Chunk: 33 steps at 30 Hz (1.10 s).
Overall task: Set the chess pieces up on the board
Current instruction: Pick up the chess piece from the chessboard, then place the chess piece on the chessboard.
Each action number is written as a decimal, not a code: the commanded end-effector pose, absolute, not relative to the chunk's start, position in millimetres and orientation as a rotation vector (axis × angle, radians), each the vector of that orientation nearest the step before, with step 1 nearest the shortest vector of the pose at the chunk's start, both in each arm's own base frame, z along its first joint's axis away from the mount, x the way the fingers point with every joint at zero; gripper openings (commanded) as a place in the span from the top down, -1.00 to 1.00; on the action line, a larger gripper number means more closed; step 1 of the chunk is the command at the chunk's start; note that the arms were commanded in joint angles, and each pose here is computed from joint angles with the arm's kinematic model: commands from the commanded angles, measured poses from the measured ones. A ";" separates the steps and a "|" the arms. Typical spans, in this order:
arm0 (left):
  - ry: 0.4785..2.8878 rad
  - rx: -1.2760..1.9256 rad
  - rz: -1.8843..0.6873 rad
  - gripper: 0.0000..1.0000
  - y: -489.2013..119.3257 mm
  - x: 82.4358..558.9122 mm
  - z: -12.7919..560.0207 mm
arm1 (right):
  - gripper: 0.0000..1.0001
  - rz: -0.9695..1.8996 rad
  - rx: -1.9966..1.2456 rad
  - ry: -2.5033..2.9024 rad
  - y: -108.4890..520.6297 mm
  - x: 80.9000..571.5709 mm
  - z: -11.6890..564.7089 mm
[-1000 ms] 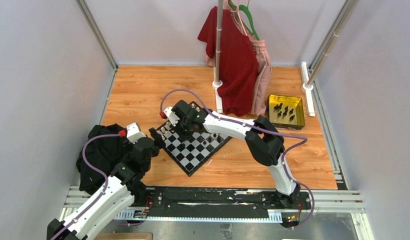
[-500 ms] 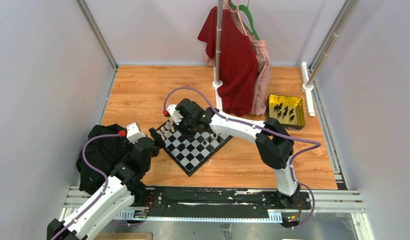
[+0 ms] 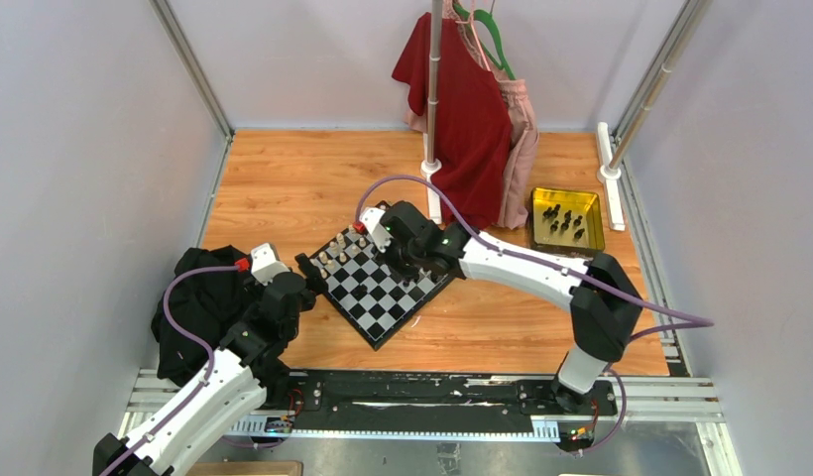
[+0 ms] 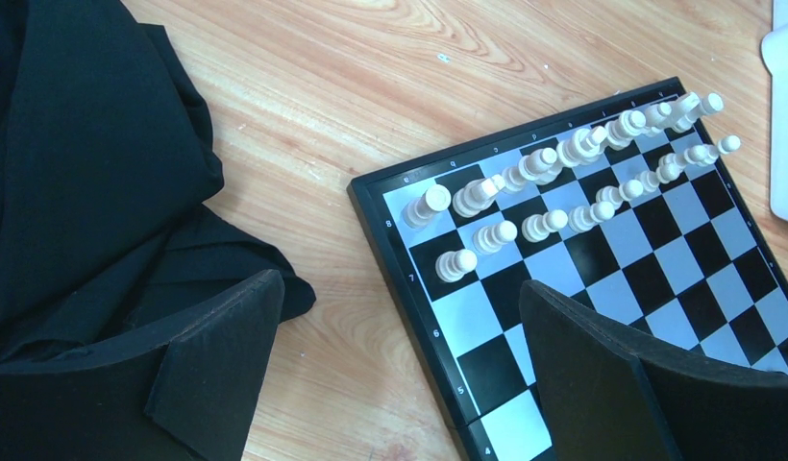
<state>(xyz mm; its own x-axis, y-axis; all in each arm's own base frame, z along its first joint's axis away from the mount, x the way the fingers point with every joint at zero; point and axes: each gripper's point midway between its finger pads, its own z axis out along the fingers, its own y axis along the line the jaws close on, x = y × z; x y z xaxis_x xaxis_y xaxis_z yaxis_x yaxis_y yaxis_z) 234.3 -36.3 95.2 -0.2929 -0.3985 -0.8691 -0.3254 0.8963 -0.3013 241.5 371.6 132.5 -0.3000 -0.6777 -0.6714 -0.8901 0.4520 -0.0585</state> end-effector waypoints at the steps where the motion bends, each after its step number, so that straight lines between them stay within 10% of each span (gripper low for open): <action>1: 1.875 -0.555 -0.064 -1.00 -32.8 235.6 97.1 | 1.00 0.355 -1.246 2.099 347.7 235.7 132.4; 33: 1.874 -0.548 -0.075 -1.00 -34.3 235.6 97.4 | 1.00 0.274 -1.084 2.294 297.1 247.2 75.0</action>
